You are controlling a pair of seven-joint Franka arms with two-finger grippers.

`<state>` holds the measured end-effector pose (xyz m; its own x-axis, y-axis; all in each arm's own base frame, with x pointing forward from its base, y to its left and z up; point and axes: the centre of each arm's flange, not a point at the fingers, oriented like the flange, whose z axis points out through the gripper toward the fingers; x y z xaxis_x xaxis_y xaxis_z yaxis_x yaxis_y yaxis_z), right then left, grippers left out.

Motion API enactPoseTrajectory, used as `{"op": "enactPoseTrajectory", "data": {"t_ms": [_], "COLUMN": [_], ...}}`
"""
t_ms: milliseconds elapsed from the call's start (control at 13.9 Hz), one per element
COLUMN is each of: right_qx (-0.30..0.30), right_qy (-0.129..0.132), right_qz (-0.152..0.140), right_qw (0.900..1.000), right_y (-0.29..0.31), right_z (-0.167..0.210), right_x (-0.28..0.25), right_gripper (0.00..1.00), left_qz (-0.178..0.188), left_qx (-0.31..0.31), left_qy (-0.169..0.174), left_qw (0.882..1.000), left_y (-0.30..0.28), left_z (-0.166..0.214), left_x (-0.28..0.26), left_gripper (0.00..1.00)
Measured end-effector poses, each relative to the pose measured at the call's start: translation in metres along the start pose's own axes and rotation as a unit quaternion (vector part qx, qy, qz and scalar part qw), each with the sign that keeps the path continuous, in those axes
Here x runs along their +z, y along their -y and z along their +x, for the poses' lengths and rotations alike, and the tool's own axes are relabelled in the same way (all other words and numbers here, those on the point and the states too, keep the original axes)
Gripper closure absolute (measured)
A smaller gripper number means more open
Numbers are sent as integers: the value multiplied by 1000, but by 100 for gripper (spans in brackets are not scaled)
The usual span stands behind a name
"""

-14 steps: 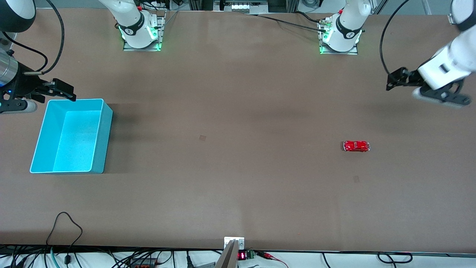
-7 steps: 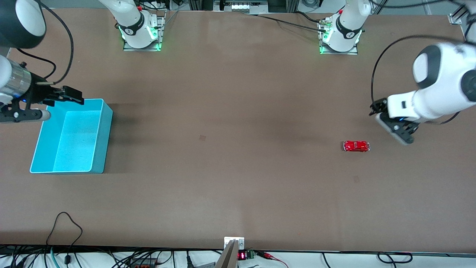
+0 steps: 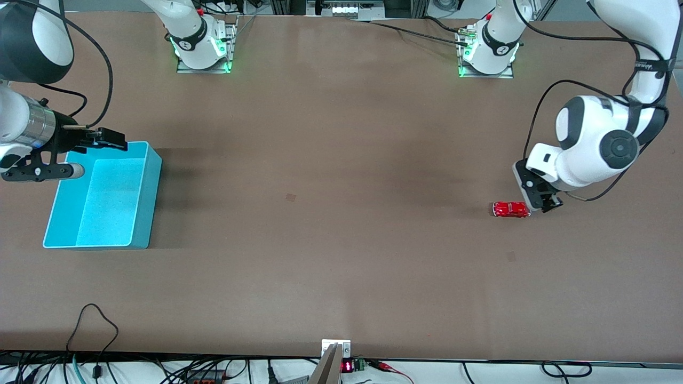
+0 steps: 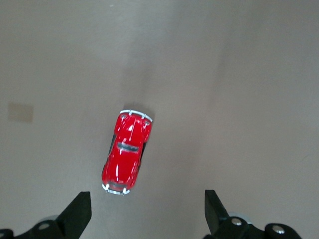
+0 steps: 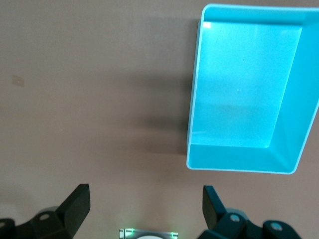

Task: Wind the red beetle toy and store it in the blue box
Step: 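Lower the left gripper and grasp the red toy car, then drag the red car backward along the table with the left gripper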

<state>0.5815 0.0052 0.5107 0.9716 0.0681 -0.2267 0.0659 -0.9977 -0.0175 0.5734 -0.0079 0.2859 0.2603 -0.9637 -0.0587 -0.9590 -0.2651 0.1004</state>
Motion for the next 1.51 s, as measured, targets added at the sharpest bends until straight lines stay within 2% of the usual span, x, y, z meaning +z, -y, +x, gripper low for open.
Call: {"op": "enactPoseTrajectory", "data": {"t_ms": [216,431,862,1509], "right_qx": [-1,-2,-4,-9], "right_qy": [7,8,31,32], "right_qz": [1,1,1,1], "right_qw": [1000,1000,1000,999], "right_y": [1,3,6,11], "right_z": [-1,-2,-6,-7], "right_x": [1,1,5,5], "right_gripper": [0,0,0,0], "left_qz": [16,15,47,44], "left_qx": [56,71,120,119], "left_qy": [-6,-9,-16,-20], "left_qw": [998,997,992,992], "left_y": [7,13,25,28], "left_z": [7,4,-6,-15], "left_x": [21,47,66,99], "left_gripper": [0,0,0,2]}}
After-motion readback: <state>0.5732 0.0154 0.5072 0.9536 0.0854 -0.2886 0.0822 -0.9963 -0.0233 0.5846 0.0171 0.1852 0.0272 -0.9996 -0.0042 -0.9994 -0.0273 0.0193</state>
